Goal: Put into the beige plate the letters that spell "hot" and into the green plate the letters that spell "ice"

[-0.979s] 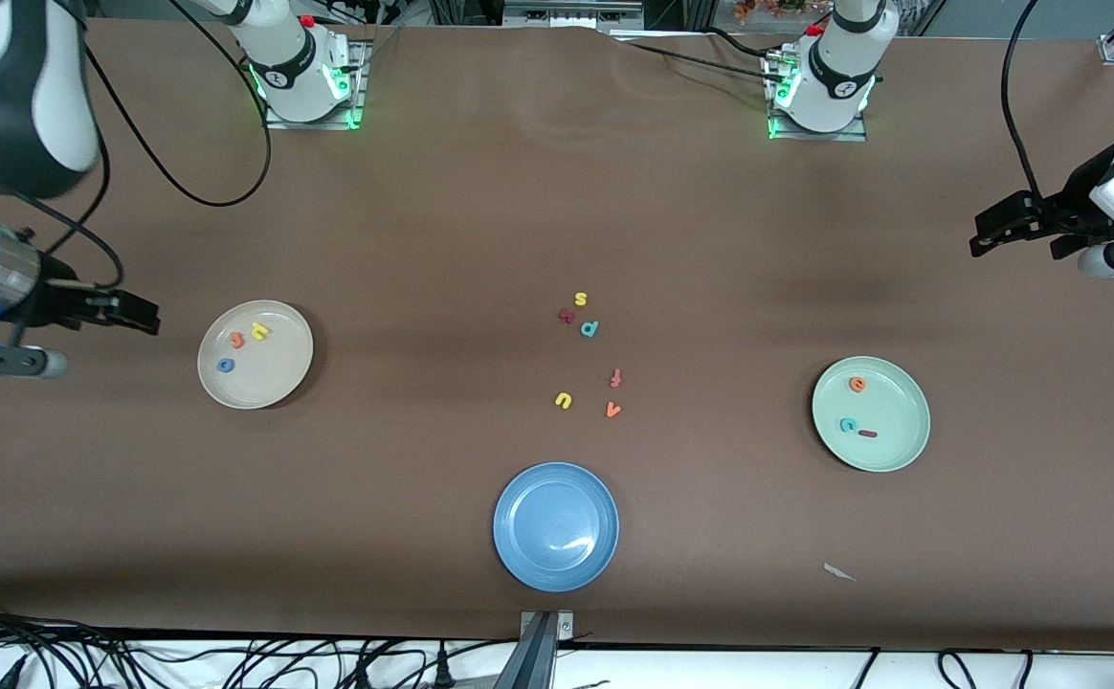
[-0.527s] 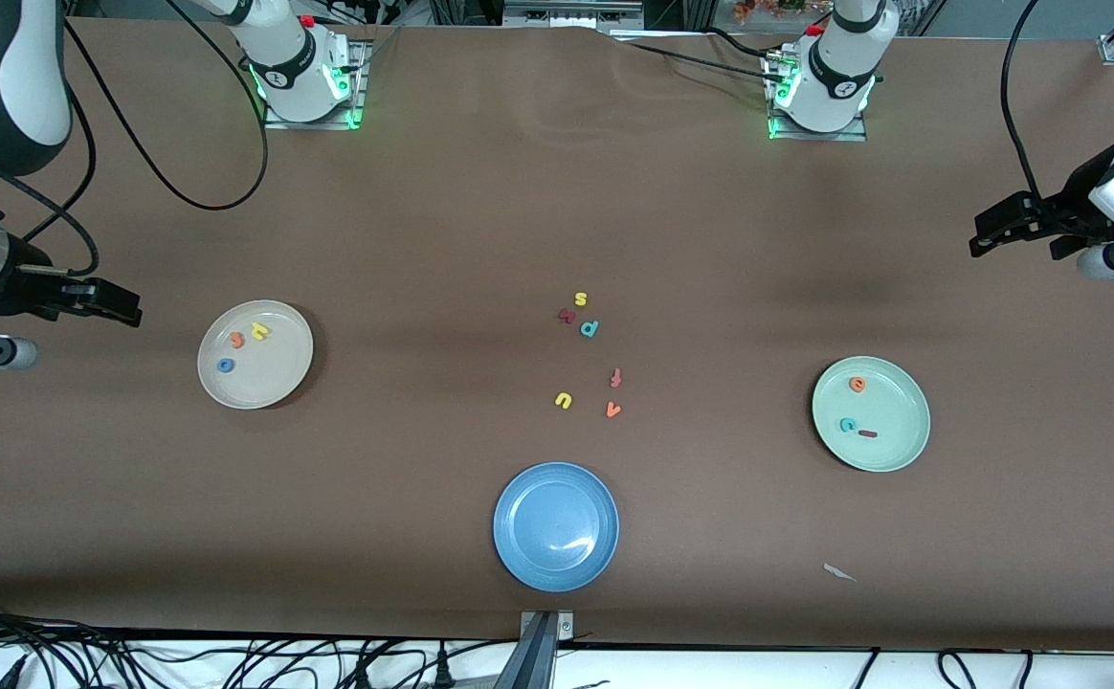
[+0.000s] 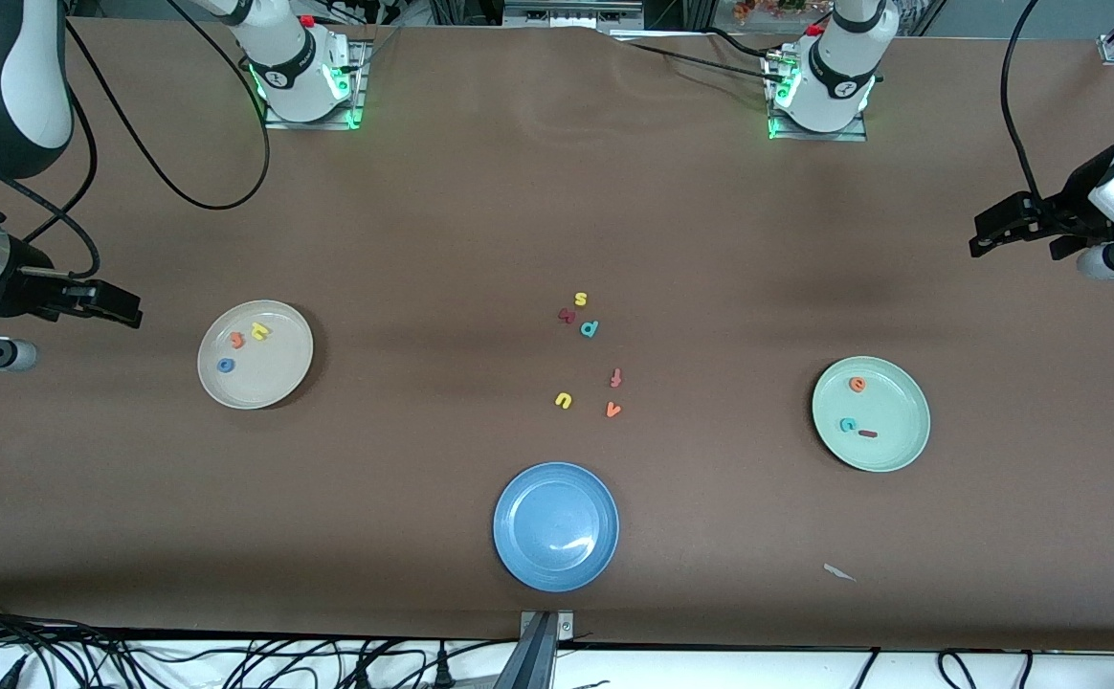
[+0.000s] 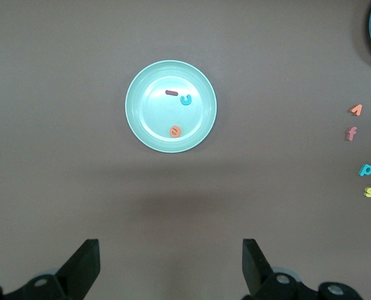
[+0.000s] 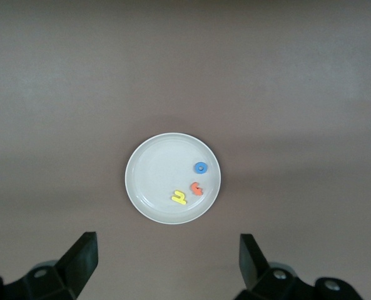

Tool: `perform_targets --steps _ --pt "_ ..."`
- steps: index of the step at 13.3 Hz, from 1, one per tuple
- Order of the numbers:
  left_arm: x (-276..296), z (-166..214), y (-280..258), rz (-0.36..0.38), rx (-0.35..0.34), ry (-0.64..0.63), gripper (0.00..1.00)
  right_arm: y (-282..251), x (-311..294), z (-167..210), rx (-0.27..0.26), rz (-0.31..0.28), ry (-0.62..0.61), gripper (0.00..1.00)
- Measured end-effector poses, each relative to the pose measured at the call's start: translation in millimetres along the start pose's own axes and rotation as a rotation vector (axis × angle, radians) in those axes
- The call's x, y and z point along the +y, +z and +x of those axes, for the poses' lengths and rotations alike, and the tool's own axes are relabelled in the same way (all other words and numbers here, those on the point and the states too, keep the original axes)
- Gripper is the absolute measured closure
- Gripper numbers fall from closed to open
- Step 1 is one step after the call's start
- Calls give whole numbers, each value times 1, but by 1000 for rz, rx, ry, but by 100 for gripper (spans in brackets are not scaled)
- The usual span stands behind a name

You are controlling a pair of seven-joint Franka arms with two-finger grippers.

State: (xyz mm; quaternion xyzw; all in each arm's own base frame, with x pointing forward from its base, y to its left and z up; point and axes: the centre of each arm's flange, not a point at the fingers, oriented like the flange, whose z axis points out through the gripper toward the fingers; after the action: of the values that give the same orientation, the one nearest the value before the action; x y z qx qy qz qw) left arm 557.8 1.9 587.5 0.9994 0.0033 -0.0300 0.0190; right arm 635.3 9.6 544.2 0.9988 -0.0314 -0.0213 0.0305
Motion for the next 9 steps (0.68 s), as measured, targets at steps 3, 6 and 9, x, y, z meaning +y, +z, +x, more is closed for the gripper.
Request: perform_targets --steps 3,6,9 --pt "0 0 0 0 0 0 0 0 2 0 0 0 4 0" --pt "0 0 0 0 0 0 0 1 6 1 0 5 11 0" --pt "0 0 0 0 0 0 0 5 13 5 -8 57 17 0"
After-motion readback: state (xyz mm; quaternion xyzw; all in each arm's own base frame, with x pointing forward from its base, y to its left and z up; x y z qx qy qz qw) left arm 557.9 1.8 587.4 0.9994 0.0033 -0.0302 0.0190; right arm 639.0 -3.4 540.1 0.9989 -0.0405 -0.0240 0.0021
